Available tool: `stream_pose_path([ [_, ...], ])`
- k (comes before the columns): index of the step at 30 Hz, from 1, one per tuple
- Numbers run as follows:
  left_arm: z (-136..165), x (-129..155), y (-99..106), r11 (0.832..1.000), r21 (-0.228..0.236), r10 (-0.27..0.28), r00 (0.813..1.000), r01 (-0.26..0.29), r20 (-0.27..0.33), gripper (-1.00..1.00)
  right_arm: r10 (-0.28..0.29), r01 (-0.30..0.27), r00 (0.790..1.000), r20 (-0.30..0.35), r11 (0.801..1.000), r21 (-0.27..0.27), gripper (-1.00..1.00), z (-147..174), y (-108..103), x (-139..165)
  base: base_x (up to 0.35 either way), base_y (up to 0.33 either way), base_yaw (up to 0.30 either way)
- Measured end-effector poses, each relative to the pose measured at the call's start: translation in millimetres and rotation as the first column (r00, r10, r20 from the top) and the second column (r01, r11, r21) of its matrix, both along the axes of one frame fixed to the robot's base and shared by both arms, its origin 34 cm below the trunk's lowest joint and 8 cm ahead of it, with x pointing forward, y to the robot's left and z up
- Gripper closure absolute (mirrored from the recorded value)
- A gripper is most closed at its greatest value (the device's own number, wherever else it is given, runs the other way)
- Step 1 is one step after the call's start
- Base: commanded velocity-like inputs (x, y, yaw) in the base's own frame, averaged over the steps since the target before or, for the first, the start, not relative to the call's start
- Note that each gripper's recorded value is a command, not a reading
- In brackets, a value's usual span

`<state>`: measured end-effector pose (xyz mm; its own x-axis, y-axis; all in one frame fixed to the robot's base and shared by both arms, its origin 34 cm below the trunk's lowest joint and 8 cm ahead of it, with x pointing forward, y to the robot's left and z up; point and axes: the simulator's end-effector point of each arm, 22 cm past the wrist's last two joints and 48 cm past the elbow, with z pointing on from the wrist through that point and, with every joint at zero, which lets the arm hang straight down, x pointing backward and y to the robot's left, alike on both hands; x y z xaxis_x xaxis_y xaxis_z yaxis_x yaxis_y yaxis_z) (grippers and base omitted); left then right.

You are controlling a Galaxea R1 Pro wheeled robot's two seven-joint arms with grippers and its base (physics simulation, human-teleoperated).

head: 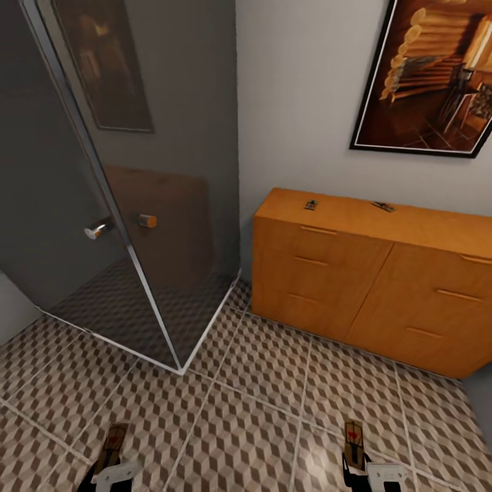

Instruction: Take the four mousetraps from the cabinet in the bathroom and place them on the bathroom floor. Make sure all four end up on the same floor surface, and ensure that at least two of them are either under or directly next to the same bathroom sink.

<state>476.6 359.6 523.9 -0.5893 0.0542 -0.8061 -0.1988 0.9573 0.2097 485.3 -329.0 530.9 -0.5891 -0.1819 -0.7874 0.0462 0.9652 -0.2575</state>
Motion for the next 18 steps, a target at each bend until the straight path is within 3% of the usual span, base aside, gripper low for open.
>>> stream_pose_path([
  [18,-0.7,0.1,-4.3,1.000,-0.006,-0.001,1.000,0.001,0.000,1.00,-0.001,0.001,1.000,-0.007,1.000,0.000,1.00,-1.7,0.1,-2.4,0.000,0.000,0.286],
])
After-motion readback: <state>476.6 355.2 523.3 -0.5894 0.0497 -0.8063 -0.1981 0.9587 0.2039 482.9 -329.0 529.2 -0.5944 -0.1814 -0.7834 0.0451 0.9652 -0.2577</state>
